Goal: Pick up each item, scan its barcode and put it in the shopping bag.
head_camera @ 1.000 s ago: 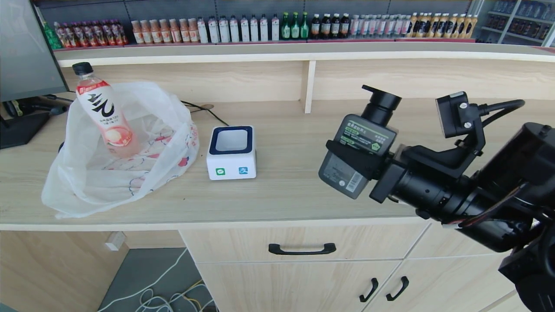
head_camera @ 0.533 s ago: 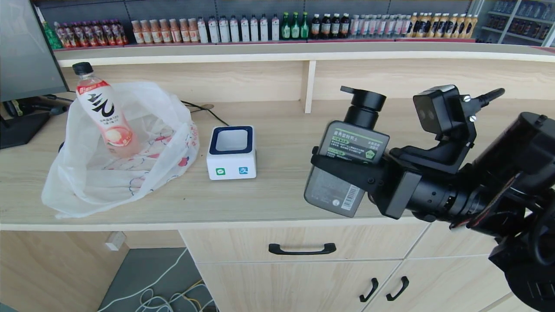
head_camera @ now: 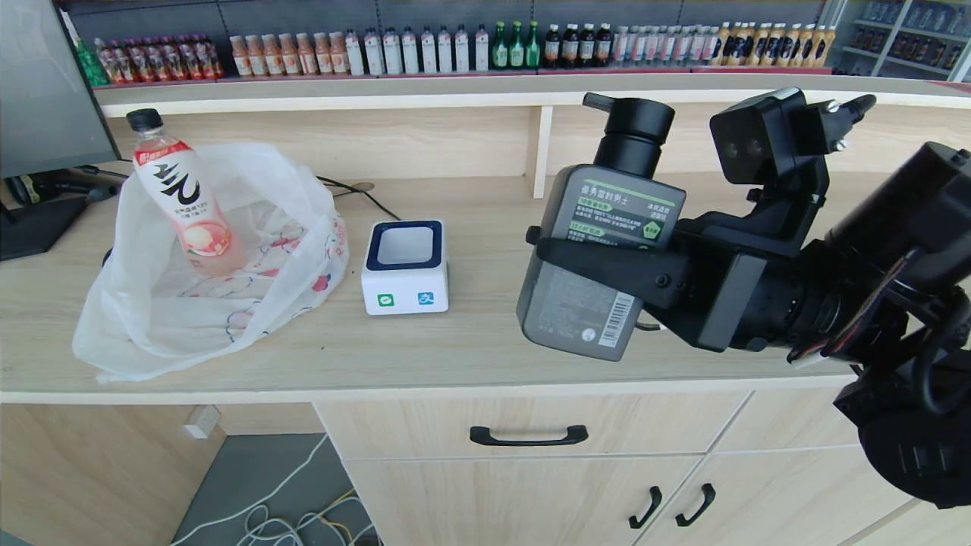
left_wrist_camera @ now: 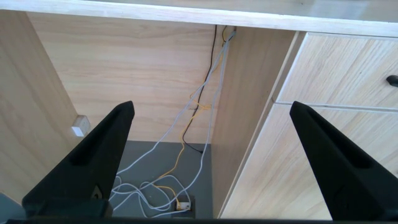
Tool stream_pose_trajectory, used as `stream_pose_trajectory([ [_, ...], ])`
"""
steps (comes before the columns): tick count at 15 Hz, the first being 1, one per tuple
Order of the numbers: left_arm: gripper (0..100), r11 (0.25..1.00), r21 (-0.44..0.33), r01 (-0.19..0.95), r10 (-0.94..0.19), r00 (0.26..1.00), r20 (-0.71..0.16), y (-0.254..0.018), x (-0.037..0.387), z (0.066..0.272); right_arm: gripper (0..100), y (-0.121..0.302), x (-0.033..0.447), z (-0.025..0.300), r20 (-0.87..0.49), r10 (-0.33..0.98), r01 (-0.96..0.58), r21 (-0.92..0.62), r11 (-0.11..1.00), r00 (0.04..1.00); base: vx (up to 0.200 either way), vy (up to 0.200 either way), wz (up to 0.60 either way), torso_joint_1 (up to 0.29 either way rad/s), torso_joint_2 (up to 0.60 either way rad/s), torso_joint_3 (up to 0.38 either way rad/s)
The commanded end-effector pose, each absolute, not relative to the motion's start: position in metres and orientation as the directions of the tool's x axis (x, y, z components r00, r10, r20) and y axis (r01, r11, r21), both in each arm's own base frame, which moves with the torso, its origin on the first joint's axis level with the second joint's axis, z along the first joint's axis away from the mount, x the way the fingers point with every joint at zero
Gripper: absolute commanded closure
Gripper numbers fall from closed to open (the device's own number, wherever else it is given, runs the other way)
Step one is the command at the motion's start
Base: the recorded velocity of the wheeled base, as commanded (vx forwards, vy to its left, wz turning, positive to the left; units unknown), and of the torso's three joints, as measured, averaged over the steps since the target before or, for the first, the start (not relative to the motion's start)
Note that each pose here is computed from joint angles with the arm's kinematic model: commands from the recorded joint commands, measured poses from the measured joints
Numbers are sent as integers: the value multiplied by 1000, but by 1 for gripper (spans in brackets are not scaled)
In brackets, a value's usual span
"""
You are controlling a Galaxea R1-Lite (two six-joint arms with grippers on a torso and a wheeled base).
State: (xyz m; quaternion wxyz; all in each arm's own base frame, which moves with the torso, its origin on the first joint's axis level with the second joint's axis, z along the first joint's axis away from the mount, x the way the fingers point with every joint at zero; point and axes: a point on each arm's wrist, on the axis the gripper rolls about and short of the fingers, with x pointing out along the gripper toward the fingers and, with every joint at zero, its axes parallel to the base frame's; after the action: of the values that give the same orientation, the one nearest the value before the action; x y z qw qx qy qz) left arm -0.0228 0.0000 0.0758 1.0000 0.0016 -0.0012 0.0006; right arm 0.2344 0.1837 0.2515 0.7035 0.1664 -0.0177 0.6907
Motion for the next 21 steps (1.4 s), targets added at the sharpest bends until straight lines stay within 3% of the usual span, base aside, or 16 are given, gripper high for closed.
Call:
stream_pose_trajectory([
  [1,0,1000,3,-2,2,1000,3,0,-23,76,100,188,240,247,247,968,-975,220,-9,47,0,0,0,0,0,0],
  [16,0,1000,3,-2,2,1000,3,0,-23,76,100,193,232,233,218,975,-973,229,-11,40,0,0,0,0,0,0],
  [21,0,1000,3,-2,2,1000,3,0,-23,76,100,201,235,224,222,965,-971,224,89,139,0,0,0,0,0,0],
])
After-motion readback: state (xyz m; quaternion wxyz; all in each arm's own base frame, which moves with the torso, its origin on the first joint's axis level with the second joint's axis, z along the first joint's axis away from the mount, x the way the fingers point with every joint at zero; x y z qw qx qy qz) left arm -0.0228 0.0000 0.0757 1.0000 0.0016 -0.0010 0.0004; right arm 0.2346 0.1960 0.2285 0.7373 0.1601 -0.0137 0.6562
